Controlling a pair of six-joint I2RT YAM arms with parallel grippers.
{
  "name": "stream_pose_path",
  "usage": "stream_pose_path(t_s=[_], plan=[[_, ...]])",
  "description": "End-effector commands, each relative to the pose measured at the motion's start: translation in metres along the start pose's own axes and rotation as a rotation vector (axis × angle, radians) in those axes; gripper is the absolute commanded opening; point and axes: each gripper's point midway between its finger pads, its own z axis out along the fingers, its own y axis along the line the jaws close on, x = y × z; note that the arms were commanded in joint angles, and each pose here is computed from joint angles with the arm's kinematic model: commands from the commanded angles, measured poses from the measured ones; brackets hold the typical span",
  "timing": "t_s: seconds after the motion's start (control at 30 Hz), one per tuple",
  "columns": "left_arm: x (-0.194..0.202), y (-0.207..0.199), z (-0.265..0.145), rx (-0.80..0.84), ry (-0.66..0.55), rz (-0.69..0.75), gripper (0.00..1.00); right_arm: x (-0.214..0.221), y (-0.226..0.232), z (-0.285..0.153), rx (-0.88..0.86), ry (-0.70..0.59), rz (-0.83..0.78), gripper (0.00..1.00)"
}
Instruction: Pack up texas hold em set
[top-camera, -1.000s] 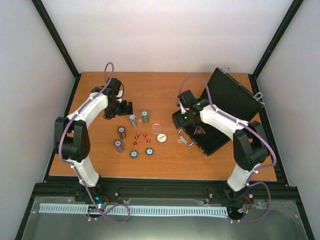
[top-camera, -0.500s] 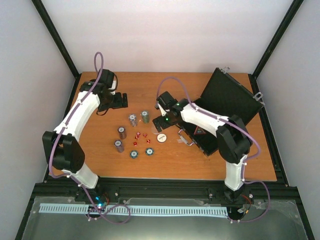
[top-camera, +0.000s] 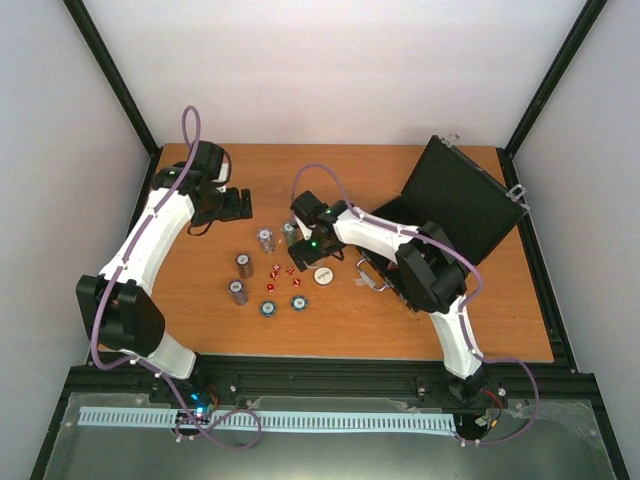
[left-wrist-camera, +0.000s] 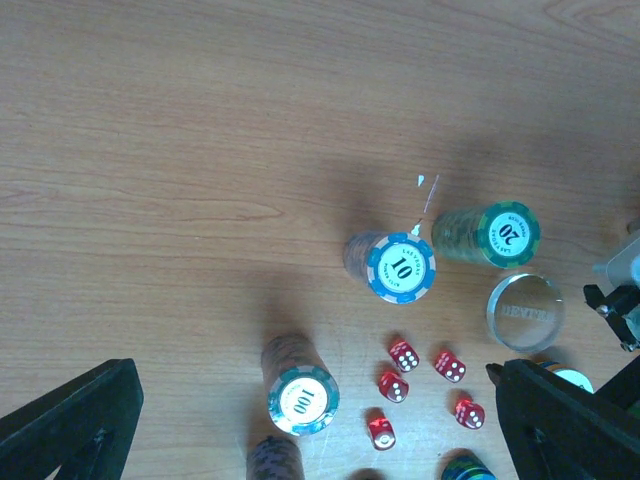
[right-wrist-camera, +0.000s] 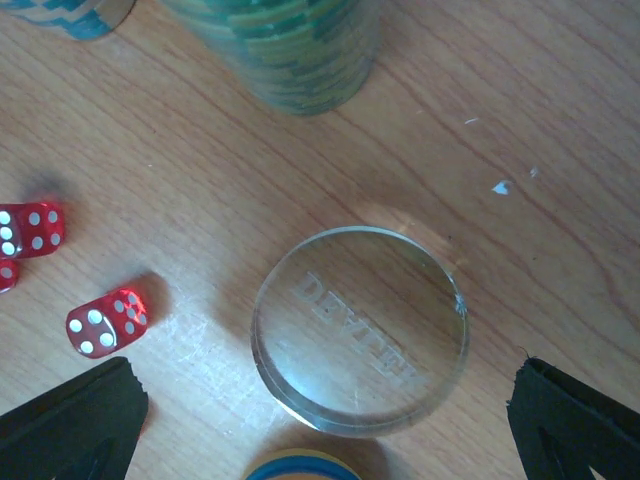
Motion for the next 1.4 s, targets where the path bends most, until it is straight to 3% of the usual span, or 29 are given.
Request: stream_pose_path(t_s=[0.0,0.43,0.63,0.8,1.37], plan=[[0.006,0.000,-0.006,0.002,0.001,0.006,1.00,0.000,0.000,0.010,0.022,0.020,0.000,1.00],[0.012,0.002,0.002,0.001,0.017,0.020,1.00,0.000,-0.014,0.033,0.095,0.053,-0.005,0.98],[0.014,0.003,0.006,-0.003,0.028,0.020,1.00,0.004,-0.011,0.034,0.078,0.076,-0.011,0.67],[0.017,0.003,0.010,-0.003,0.033,0.018,1.00,0.006,-0.012,0.027,0.081,0.070,-0.011,0.49],[0.017,0.002,0.014,0.006,0.032,0.011,1.00,-0.055,-0.026,-0.062,0.164,-0.152,-0.007,0.47]])
